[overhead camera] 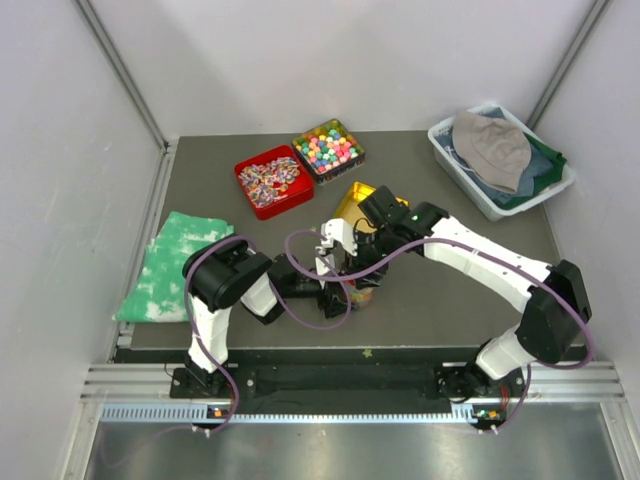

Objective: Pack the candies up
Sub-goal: Screw the bottle lid onto the packing bottle.

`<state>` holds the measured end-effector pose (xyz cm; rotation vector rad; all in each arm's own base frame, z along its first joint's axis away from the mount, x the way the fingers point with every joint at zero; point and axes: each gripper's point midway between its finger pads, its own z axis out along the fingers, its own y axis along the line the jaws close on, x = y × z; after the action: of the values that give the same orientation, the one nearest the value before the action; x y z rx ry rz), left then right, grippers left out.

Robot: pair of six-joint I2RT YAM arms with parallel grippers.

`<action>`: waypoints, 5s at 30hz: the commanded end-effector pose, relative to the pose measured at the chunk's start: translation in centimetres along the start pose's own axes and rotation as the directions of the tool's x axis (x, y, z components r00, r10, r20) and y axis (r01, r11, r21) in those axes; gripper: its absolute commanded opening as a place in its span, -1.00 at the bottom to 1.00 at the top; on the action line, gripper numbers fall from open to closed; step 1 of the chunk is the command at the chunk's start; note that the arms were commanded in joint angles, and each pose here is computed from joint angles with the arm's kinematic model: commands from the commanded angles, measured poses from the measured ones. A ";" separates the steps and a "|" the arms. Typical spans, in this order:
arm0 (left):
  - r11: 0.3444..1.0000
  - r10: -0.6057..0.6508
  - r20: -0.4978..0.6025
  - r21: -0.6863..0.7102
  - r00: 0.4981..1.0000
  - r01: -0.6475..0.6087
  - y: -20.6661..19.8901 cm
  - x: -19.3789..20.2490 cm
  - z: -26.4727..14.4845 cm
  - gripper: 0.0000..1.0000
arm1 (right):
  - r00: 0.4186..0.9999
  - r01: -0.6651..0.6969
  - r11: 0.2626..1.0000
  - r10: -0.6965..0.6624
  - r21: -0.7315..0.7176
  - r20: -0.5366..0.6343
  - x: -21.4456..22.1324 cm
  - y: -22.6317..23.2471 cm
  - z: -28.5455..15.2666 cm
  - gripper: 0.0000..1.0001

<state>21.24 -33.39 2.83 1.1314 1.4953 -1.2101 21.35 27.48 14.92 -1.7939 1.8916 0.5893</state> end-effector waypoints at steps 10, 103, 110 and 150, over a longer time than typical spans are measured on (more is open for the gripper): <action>0.974 0.215 0.209 0.019 0.954 -0.224 -0.8 -5.5 0.3 0.63 | 0.999 0.032 0.999 -0.032 0.009 -0.006 -0.1 0.2 0.8 -0.07; 0.974 0.212 0.208 0.033 0.955 -0.224 -0.8 -5.4 0.5 0.21 | 0.966 0.244 0.968 -0.247 -0.051 -0.081 -1.3 -1.0 0.1 0.88; 0.973 0.216 0.209 0.036 0.954 -0.229 -0.9 -5.4 0.4 0.23 | 0.968 0.236 0.970 -0.241 -0.063 -0.067 -2.2 -1.1 0.3 0.55; 0.971 0.228 0.207 0.025 0.951 -0.238 -0.7 -5.3 0.4 0.24 | 0.975 -0.206 0.975 0.197 -0.083 -0.104 1.3 3.6 0.8 0.12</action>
<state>20.75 -33.48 2.73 1.1604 1.4742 -1.2259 21.29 27.35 13.97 -1.7054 2.0642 0.5141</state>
